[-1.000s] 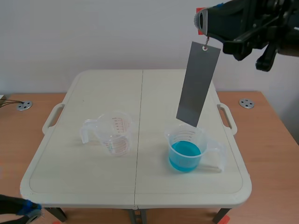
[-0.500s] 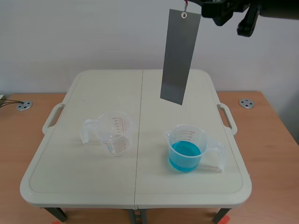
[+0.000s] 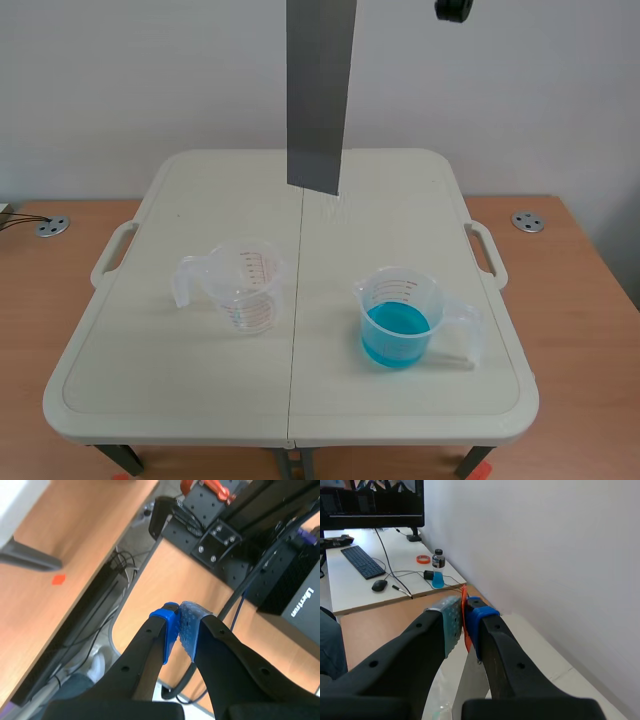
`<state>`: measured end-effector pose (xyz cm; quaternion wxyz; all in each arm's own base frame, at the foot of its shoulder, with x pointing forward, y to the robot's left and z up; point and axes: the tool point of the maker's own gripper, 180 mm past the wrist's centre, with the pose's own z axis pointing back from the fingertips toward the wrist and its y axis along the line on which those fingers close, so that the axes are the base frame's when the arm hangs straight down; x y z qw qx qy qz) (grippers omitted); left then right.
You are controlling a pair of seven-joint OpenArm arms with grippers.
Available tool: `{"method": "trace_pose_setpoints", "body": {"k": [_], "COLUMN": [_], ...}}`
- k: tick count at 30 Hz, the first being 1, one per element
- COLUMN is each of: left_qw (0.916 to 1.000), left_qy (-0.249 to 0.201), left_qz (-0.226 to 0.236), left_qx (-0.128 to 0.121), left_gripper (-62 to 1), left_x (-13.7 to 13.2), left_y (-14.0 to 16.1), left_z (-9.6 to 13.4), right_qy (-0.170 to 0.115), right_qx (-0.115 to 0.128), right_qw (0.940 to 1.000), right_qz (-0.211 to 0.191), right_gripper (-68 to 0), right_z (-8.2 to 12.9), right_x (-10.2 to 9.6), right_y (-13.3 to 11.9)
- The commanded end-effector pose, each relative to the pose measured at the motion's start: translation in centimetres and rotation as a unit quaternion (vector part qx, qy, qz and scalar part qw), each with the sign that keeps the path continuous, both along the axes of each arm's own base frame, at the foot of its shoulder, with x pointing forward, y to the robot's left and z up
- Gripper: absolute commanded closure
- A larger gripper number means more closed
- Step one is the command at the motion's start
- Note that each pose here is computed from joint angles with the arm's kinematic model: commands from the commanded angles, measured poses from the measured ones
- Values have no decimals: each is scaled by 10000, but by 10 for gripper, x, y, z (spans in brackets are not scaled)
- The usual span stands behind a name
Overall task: Hold the metal plate by the orange handle, dip it into the blue solution, take it out and point at it, then put the plate back in the beaker on the left.
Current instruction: 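Put the plate into the left beaker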
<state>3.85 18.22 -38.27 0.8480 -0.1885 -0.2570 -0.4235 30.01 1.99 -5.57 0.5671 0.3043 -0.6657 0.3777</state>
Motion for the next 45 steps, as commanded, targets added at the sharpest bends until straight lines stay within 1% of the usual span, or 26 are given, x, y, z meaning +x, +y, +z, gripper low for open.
{"method": "trace_pose_setpoints", "body": {"k": [1, 5, 8, 14, 18, 21, 24, 26, 34, 37, 40, 45], "left_qw": [9999, 9999, 9999, 9999, 9999, 9999, 9999, 9999, 9999, 9999, 9999, 9999], "left_qy": [-43, -59, -62, -62, -66, -60, -61, -65, -52, -51, -66, -75], "left_qz": [-1, 0, 0, 1, 2, 1, 1, 1, -1, -1, 4, 5], "left_qx": [-131, -134, -136, -133, -135, -129, -131, -134, -118, -117, -139, -148], "left_gripper": [-27, -27, -27, -27, -27, -27, -27, -27, -27, -27, -27, -27], "left_x": [1, 2, 3, 3, 3, 3, 3, 3, 2, 2, 3, 3], "left_y": [-8, -8, -8, -8, -8, -8, -8, -8, -7, -7, -8, -8], "left_z": [4, 4, 4, 4, 4, 4, 4, 4, 3, 3, 4, 4], "right_qy": [-52, 30, 155, 377, 554, 606, 647, 708, 918, 1045, 1169, 1294], "right_qx": [94, 138, 193, 249, 255, 227, 282, 262, 189, 166, 146, 123], "right_qw": [9999, 9998, 9996, 9989, 9979, 9975, 9970, 9967, 9949, 9934, 9920, 9903], "right_qz": [-9, 119, 168, 130, 230, 281, 308, 284, 376, 449, 462, 484], "right_gripper": [-11, -11, -11, -11, -11, -11, -11, -11, -11, -11, -11, -11], "right_z": [6, 3, -1, -13, -22, -28, -33, -39, -59, -67, -76, -89], "right_x": [6, 14, 21, 37, 43, 47, 50, 53, 55, 54, 55, 56], "right_y": [0, 9, 16, 29, 40, 48, 52, 55, 72, 79, 82, 87]}}
